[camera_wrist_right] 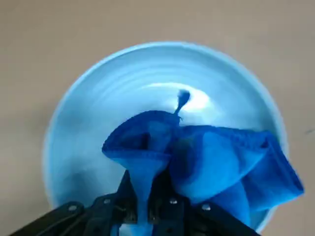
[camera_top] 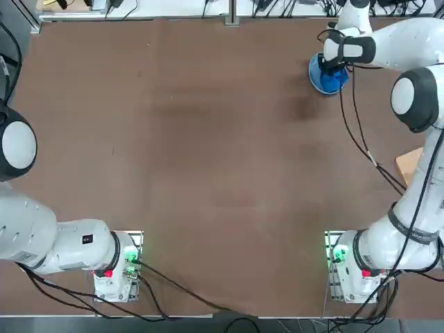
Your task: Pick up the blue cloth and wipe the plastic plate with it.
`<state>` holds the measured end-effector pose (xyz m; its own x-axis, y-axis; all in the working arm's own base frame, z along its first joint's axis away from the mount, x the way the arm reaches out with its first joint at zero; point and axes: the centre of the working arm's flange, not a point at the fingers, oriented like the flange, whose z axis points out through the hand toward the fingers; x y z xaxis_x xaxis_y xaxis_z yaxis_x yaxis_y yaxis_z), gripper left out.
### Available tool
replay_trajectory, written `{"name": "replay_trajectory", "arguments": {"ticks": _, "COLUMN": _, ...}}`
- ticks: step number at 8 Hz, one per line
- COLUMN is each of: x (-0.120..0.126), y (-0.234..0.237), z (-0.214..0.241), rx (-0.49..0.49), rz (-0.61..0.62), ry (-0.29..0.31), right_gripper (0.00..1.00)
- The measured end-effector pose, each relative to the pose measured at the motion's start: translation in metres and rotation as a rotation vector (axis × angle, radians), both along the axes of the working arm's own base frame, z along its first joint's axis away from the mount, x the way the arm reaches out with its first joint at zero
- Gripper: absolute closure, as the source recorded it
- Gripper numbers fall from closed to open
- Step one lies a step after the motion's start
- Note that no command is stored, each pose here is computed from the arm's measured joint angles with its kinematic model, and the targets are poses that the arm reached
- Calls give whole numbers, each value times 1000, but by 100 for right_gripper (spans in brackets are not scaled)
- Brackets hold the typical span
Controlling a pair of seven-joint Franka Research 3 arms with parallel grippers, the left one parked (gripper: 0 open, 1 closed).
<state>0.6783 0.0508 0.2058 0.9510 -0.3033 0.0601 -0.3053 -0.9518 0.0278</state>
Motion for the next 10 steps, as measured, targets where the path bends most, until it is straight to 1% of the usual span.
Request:
{"name": "replay_trajectory", "arguments": {"ticks": 2, "x": 0, "y": 21, "z": 2, "rx": 38, "rz": -12, "ry": -2, "right_gripper": 92}}
{"name": "replay_trajectory", "arguments": {"ticks": 3, "x": 2, "y": 24, "z": 5, "rx": 43, "rz": -9, "ry": -11, "right_gripper": 92}}
{"name": "replay_trajectory", "arguments": {"ticks": 4, "x": 6, "y": 25, "z": 8, "rx": 46, "rz": 9, "ry": -31, "right_gripper": 92}}
{"name": "replay_trajectory", "arguments": {"ticks": 6, "x": 19, "y": 17, "z": 11, "rx": 49, "rz": 80, "ry": -105, "right_gripper": 92}}
{"name": "replay_trajectory", "arguments": {"ticks": 7, "x": 26, "y": 10, "z": 11, "rx": 46, "rz": 116, "ry": -129, "right_gripper": 92}}
{"name": "replay_trajectory", "arguments": {"ticks": 8, "x": 31, "y": 1, "z": 10, "rx": 41, "rz": 145, "ry": -140, "right_gripper": 92}}
{"name": "replay_trajectory", "arguments": {"ticks": 10, "x": 35, "y": -15, "z": 6, "rx": 31, "rz": 188, "ry": -139, "right_gripper": 92}}
